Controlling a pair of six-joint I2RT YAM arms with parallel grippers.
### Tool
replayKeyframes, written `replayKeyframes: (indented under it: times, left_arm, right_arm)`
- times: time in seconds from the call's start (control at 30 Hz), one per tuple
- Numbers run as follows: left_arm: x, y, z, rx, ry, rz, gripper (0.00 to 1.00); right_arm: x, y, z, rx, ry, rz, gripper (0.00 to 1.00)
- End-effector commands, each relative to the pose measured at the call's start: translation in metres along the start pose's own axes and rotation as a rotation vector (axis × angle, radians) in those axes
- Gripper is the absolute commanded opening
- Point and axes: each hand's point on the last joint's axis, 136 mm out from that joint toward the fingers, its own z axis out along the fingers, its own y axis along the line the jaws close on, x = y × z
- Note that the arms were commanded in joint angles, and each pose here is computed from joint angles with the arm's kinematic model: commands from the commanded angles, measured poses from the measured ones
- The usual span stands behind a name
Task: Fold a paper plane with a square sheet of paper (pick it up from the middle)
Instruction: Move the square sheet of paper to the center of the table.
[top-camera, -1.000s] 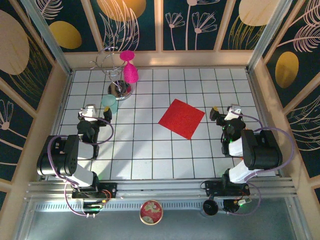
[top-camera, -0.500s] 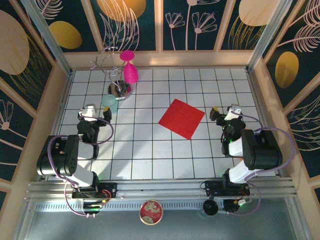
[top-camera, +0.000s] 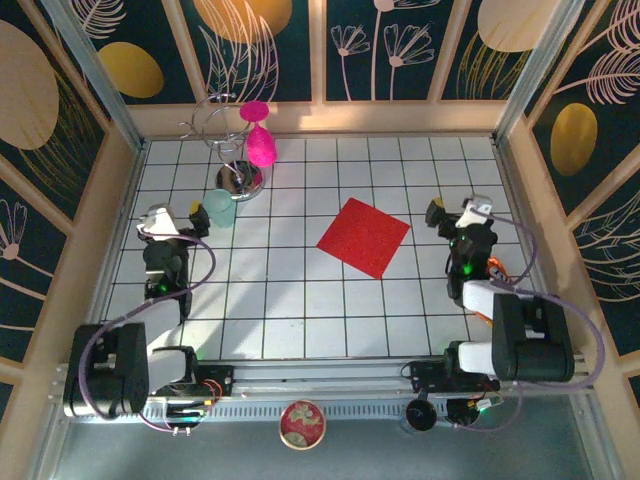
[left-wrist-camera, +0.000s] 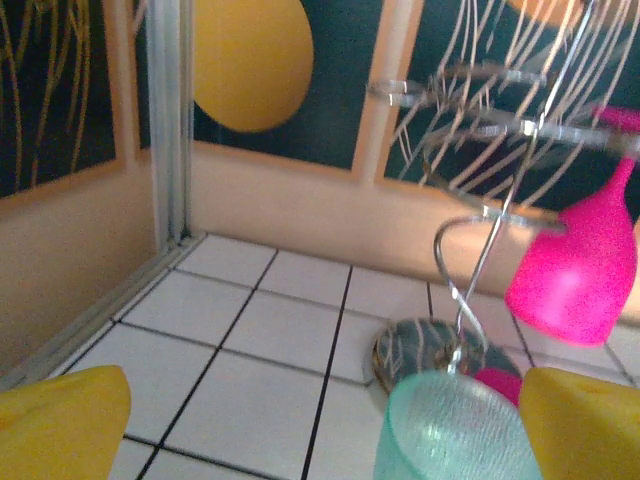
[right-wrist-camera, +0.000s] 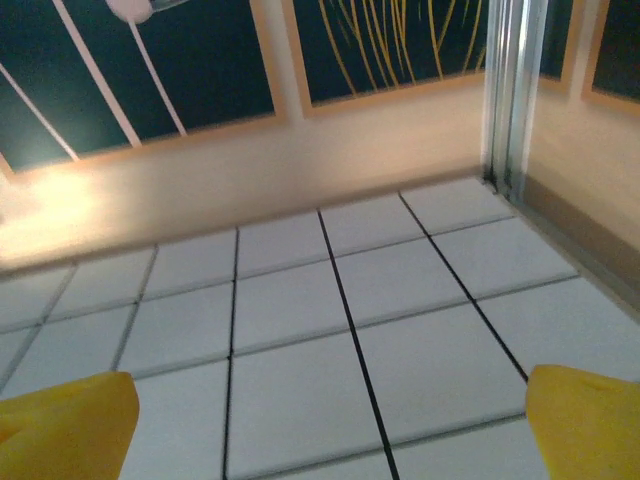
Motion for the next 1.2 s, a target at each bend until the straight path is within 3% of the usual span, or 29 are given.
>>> replayKeyframes:
  times: [0.0,0.17,0.27,0.53,0.7,0.83,1.17]
  left_arm:
    - [-0.001,0.007,-0.002,-0.06,0.083,-0.182,0.99]
    - [-0.012,-0.01,-0.013,-0.005,0.173,-0.349,0.99]
    - [-0.01,-0.034,-0.019,0.114,0.248,-0.382,0.99]
    - [0.013,-0.079,-0.024,0.327,0.454,-0.523,0.98]
    - [0.027,-0.091,-0.027,0.369,0.525,-0.582,0.97]
    - [0.036,-0.103,-0.031,0.387,0.573,-0.581,0.96]
    - [0.065,-0.134,-0.043,0.438,0.705,-0.568,0.94]
  right_arm:
    - [0.009,0.004,-0.001,0.041,0.158,0.096,0.99]
    - [0.011,0.034,-0.002,0.002,0.362,0.217,0.99]
    - [0.023,0.061,-0.006,-0.082,0.484,0.285,0.98]
    - [0.079,0.142,-0.006,-0.195,0.775,0.386,0.87]
    - [0.105,0.191,0.013,-0.203,0.864,0.344,0.75]
    - [0.123,0.217,0.033,-0.181,0.905,0.318,0.72]
    - [0.165,0.236,0.065,-0.108,0.992,0.263,0.69]
